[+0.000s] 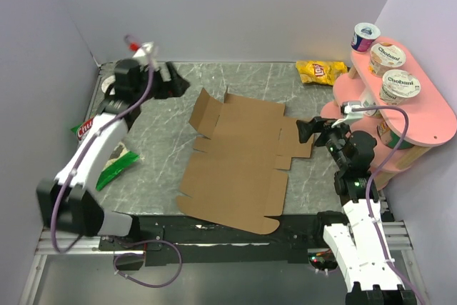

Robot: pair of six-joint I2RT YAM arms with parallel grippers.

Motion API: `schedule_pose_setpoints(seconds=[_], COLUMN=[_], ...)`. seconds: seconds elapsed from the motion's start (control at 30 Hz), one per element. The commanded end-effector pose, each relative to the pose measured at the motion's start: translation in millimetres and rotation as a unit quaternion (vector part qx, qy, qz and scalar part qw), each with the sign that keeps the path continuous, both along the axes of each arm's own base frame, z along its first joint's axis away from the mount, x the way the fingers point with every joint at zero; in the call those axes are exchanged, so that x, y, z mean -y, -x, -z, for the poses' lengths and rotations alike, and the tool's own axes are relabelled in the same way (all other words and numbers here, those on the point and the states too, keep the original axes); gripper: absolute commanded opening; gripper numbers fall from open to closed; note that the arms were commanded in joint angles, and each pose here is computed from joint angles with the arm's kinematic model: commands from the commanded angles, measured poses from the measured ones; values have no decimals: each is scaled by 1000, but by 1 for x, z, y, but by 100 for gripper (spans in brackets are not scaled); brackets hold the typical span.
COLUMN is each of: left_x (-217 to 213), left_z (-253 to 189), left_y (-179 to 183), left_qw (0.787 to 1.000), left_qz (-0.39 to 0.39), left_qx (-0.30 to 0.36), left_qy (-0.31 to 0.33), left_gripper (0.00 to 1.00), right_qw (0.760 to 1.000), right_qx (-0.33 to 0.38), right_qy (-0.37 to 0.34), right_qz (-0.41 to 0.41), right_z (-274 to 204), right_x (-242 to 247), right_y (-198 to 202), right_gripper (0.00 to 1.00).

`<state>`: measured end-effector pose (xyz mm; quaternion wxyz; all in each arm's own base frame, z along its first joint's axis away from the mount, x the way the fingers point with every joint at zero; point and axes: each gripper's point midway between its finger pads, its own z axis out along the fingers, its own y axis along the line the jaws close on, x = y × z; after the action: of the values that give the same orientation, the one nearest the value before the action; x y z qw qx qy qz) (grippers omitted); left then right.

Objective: Fold the paper box

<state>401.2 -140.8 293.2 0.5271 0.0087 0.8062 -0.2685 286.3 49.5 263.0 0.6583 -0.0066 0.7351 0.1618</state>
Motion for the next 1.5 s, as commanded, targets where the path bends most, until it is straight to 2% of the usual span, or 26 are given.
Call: schedule_pose_setpoints(seconds=[0.0,0.03,0.07,0.13,0.17,0.2,0.3,0.63,0.8,0.83,1.0,1.1,1.13,1.17,1.2,1.3,1.37,1.4,1.43,1.47], left_x=[45,50,57,69,74,71,77,70,70,71,77,88,91,93,94,84,81,76,77,75], left_z=[26,12,40,36,63,73,93,168,180,182,190,197,200,199,199,193,155,164,116,104], left_y=[-28,-39,-48,-64,-69,-76,-95,-103,-105,-106,-109,-106,-104,-103,-100,-95,-98,-85,-89,-83], left_qw=[994,994,989,988,984,984,980,966,964,964,964,962,961,961,959,960,973,972,983,985], left_qz=[90,95,107,119,119,100,84,58,59,60,72,103,113,121,128,121,109,111,104,102], left_qx=[-62,-56,-98,-96,-132,-143,-142,-200,-206,-206,-208,-213,-214,-214,-215,-203,-142,-143,-65,-40], left_qy=[-10,-6,-6,-7,-20,-45,-114,-155,-159,-158,-151,-137,-132,-129,-132,-151,-147,-151,-135,-132], left_gripper=[96,96,96,96,96,96,96,98,97,92,78,51,18,8,3,1,1,1,1,1], right_qw=[1000,1000,1000,999,999,999,999,999,999,999,998,998,998,998,997,997,997,996,996,995], right_qx=[15,14,13,15,14,13,9,5,3,1,-2,-2,-3,-4,-6,-10,-16,-19,-22,-24], right_qy=[-7,-9,-9,-8,-7,-6,-2,0,-1,0,0,-2,-3,-5,-9,-17,-27,-39,-47,-55], right_qz=[-16,-17,-22,-31,-39,-42,-39,-44,-47,-48,-55,-60,-62,-65,-71,-79,-73,-72,-76,-79], right_z=[-20,-21,-20,-21,-21,-20,-20,-18,-17,-16,-17,-18,-19,-20,-22,-29,-31,-34,-35,-36], right_x=[-6,-6,-8,-10,-13,-14,-12,-14,-15,-15,-17,-19,-20,-21,-23,-27,-26,-27,-29,-31], right_y=[0,0,1,2,3,4,5,5,4,4,4,5,5,6,9,14,15,14,15,14], right_gripper=[100,100,100,100,100,100,100,100,100,100,99,99,99,98,98,98,99,99,99,99])
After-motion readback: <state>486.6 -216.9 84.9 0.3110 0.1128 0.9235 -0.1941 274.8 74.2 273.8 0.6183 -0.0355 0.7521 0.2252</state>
